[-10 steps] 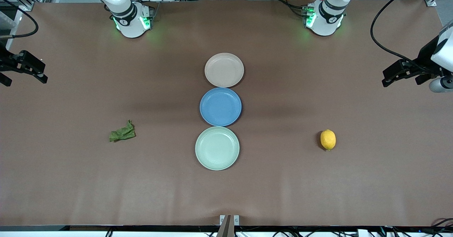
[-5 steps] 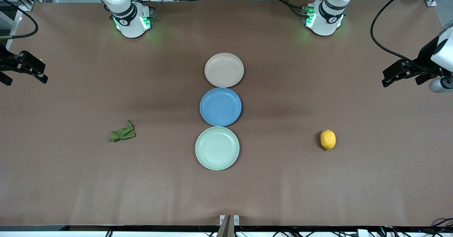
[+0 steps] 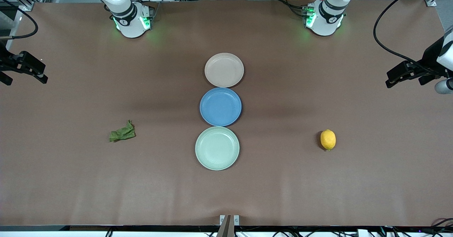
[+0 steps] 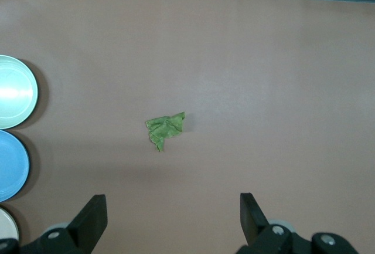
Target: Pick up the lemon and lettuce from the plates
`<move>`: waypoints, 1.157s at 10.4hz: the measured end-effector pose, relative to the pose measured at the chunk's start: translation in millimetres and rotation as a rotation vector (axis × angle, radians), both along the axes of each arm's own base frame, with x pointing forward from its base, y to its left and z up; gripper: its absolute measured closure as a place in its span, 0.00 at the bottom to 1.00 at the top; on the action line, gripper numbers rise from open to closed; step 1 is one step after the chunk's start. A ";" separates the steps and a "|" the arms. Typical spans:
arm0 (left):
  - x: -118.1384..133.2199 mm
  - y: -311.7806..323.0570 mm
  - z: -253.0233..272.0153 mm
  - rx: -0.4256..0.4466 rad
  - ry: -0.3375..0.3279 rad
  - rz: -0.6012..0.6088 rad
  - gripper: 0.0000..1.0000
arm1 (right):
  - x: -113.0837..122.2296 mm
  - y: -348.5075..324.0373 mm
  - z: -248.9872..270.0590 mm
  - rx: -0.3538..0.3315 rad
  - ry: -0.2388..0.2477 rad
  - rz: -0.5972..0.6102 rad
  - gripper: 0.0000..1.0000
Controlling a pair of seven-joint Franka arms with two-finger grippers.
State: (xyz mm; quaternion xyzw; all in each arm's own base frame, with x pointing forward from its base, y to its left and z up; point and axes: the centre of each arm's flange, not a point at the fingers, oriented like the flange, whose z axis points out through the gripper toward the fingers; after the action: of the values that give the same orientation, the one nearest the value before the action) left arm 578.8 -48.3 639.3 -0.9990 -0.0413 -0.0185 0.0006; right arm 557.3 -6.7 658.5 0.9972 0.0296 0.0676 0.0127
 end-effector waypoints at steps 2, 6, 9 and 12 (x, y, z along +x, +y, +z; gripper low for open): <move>-3.4 7.9 -2.7 0.003 0.033 0.014 0.00 | -0.1 6.8 0.8 0.000 -0.002 0.012 0.00; -11.2 56.3 -4.6 0.001 0.093 0.087 0.00 | -3.7 5.3 -1.6 -0.001 0.032 0.009 0.00; -11.3 48.2 -4.5 0.001 0.094 0.072 0.00 | -5.8 -3.5 -3.3 -0.001 0.051 -0.008 0.00; -11.3 48.0 -4.5 0.001 0.094 0.072 0.00 | -5.9 -7.3 -3.3 0.000 0.051 -0.016 0.00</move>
State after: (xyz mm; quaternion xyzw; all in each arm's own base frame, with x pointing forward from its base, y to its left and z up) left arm 567.5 -0.3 634.8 -0.9966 -0.0770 0.0284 0.0037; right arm 551.4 -14.1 655.2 0.9988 0.0218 0.0421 0.0126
